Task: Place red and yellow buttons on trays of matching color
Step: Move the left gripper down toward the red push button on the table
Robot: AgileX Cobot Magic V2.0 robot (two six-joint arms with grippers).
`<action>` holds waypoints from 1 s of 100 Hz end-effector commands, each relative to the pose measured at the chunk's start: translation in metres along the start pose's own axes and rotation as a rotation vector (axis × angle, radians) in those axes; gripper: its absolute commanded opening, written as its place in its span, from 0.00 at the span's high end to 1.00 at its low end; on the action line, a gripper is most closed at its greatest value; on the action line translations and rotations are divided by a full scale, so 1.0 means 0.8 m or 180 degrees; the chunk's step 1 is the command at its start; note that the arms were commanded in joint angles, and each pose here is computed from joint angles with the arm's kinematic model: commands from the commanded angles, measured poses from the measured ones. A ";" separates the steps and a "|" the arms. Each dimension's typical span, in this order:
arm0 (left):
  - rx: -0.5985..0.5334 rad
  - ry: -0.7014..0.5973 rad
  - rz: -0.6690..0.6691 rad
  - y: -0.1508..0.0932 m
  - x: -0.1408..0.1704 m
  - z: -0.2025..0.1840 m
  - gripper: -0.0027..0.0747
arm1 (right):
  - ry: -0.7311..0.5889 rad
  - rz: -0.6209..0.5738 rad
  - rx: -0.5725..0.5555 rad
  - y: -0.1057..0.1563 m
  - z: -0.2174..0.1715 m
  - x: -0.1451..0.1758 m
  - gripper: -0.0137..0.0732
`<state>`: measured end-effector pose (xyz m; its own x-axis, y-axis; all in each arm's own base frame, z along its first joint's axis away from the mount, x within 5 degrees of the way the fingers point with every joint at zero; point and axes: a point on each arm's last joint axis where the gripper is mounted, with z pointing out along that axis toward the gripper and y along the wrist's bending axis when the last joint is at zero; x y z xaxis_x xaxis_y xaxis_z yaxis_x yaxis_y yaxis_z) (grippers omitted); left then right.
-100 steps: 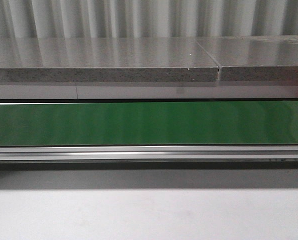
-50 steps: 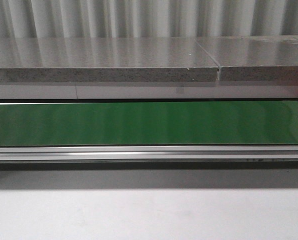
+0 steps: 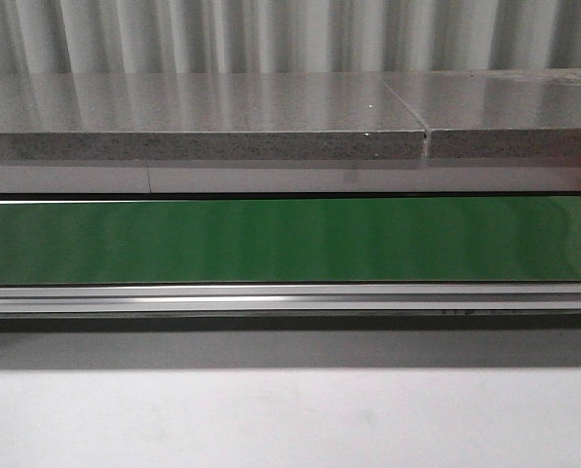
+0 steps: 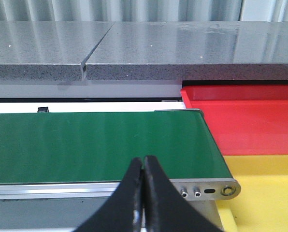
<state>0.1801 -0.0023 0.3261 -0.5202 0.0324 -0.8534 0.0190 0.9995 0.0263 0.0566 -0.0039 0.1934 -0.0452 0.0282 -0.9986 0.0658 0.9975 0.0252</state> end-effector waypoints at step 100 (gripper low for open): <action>-0.0569 0.2169 -0.1629 0.156 -0.059 0.181 0.26 | -0.0355 -0.0027 -0.0025 0.001 -0.003 -0.018 0.91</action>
<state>0.3248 0.1199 0.2781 -0.8469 -0.4630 -0.2615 -0.4526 0.8858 -0.1027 0.0566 -0.0039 0.1934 -0.0452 0.0282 -0.9986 0.0658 0.9975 0.0252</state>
